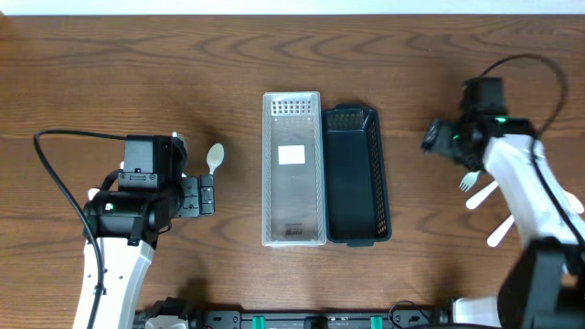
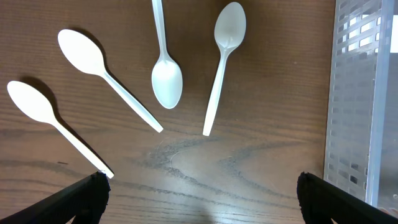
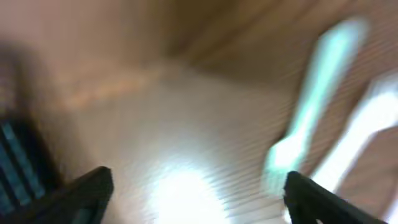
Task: Pack container
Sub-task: 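Move right gripper over the white forks and lower onto one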
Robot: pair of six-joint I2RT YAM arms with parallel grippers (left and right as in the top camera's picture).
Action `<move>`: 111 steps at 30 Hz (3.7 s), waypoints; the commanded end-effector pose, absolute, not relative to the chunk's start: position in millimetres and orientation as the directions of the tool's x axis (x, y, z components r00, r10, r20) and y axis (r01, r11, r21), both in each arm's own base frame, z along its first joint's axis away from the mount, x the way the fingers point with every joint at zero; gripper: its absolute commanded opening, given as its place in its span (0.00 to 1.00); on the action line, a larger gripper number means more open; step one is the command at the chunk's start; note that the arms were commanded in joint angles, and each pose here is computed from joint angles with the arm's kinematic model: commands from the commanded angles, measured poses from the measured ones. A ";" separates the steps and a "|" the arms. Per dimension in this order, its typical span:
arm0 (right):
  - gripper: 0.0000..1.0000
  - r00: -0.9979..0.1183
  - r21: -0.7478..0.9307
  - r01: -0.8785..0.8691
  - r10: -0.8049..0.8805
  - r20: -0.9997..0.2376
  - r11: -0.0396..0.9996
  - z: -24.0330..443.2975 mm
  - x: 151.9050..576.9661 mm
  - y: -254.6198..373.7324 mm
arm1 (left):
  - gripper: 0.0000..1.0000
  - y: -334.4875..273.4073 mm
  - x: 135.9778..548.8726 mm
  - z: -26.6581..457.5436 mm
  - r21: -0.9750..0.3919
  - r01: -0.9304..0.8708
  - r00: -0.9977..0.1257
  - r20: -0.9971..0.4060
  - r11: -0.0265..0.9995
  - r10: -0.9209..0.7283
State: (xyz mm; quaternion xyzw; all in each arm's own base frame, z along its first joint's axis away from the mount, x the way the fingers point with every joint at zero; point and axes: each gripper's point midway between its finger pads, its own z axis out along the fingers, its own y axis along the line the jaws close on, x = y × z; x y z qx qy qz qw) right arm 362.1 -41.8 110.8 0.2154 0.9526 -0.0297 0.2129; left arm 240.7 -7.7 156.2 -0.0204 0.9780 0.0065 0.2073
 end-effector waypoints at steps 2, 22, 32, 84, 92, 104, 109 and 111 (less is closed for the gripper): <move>0.90 -0.747 -0.067 0.527 0.424 -0.511 0.847 139.1 356.6 -83.0 | 0.98 -4.1 242.9 161.5 0.009 -0.069 -0.906 -0.418 0.998 -0.059; 0.96 -0.790 -0.003 0.598 0.588 -0.170 0.802 30.0 339.8 -95.2 | 0.98 -4.0 242.9 161.5 0.010 -0.069 -0.906 -0.418 0.998 -0.059; 0.98 -0.798 -0.016 0.597 0.592 -0.109 0.802 2.5 337.4 -93.6 | 0.98 -4.0 242.9 161.5 0.010 -0.069 -0.906 -0.418 0.998 -0.059; 0.62 -0.816 0.022 0.567 0.565 -0.123 0.824 -22.9 330.4 -101.2 | 0.98 -3.9 241.4 160.8 0.011 -0.069 -0.909 -0.412 0.998 -0.058; 0.38 -0.816 0.022 0.567 0.565 -0.124 0.824 -22.8 330.5 -101.2 | 0.98 -3.9 241.3 160.8 0.011 -0.069 -0.909 -0.412 0.998 -0.058; 0.01 -0.815 0.024 0.567 0.565 -0.128 0.823 -22.6 331.6 -101.6 | 0.98 -3.9 241.4 160.8 0.011 -0.069 -0.909 -0.412 0.998 -0.058; 0.01 -0.813 0.025 0.571 0.569 -0.123 0.821 -15.2 332.8 -100.9 | 0.98 -4.0 241.4 160.8 0.010 -0.068 -0.909 -0.412 0.998 -0.058; 0.01 -0.817 0.041 0.562 0.562 -0.130 0.826 -3.4 337.6 -97.1 | 0.98 -3.9 241.4 160.8 0.011 -0.069 -0.909 -0.412 0.998 -0.058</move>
